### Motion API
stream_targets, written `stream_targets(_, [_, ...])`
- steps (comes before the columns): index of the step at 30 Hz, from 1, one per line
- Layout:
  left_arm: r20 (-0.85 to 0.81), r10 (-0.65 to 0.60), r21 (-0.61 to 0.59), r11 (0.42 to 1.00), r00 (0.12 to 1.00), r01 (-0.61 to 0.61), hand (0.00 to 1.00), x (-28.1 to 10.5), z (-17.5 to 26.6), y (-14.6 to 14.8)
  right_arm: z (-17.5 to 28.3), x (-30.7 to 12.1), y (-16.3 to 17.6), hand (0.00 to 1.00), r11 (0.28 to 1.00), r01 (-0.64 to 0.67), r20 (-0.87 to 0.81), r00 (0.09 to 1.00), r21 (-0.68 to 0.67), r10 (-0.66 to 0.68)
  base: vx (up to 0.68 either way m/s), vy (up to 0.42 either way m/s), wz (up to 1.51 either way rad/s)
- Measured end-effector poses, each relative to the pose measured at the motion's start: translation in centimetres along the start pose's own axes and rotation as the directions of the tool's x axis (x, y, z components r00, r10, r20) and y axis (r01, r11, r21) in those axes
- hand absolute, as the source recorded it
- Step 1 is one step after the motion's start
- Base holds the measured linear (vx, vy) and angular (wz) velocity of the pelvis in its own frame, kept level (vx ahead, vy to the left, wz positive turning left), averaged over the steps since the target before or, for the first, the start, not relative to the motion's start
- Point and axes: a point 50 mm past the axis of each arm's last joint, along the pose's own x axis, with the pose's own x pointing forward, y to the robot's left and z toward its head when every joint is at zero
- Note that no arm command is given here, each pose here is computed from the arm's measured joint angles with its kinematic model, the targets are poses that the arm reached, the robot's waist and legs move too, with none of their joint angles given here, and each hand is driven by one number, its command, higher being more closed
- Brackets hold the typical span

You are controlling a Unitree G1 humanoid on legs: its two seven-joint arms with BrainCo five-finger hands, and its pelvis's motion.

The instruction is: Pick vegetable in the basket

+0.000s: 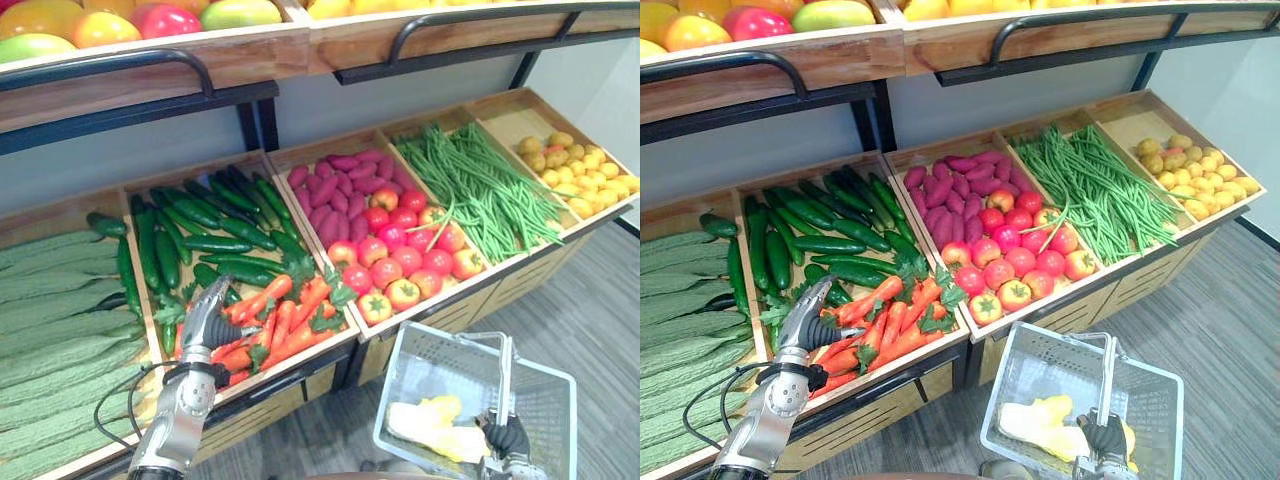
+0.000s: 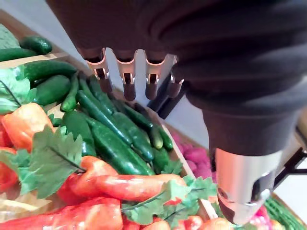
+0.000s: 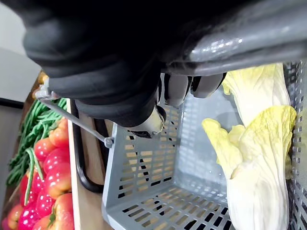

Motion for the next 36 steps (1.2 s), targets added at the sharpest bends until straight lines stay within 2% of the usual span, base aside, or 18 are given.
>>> stream_targets(7, [0.033, -0.021, 0.085, 0.996, 0.999, 0.018, 0.00, 3.0, 1.5, -0.3, 2.3, 1.2, 1.8, 1.00, 0.998, -0.068, 0.086, 0.994, -0.013, 0.069, -0.05, -0.012, -0.12])
stream_targets(14, [0.041, 0.064, 0.144, 0.987, 0.997, -0.069, 0.00, 6.1, 2.9, 1.5, 4.1, 1.2, 2.0, 1.00, 0.997, -0.076, 0.168, 0.983, -0.011, 0.077, 0.00, 0.001, -0.06])
stream_targets(15, [0.042, 0.078, 0.165, 0.983, 0.996, -0.084, 1.00, 6.5, 3.0, 1.8, 4.4, 1.2, 2.0, 1.00, 0.997, -0.077, 0.181, 0.981, -0.008, 0.077, 0.00, 0.000, 0.00])
stream_targets(21, [0.061, 0.168, 0.211, 0.961, 0.984, -0.177, 1.00, 8.0, 4.0, 4.2, 5.2, 0.9, 2.1, 1.00, 0.995, -0.097, 0.215, 0.972, 0.006, 0.094, -0.01, 0.003, -0.11])
stream_targets(24, [0.042, 0.168, 0.210, 0.962, 0.985, -0.173, 1.00, 8.1, 3.7, 4.5, 5.1, 0.9, 2.2, 1.00, 0.994, -0.103, 0.214, 0.972, 0.018, 0.097, -0.06, -0.003, -0.04])
stream_targets(29, [0.008, 0.123, 0.214, 0.969, 0.992, -0.122, 1.00, 7.0, 2.6, 3.5, 5.1, 0.8, 2.2, 1.00, 0.994, -0.102, 0.215, 0.972, 0.033, 0.093, -0.01, -0.008, 0.04])
stream_targets(36, [0.048, 0.214, 0.181, 0.959, 0.976, -0.219, 1.00, 5.3, 2.7, 4.8, 4.6, 0.8, 1.7, 1.00, 0.996, -0.073, 0.197, 0.979, 0.054, 0.061, 0.02, 0.000, 0.10])
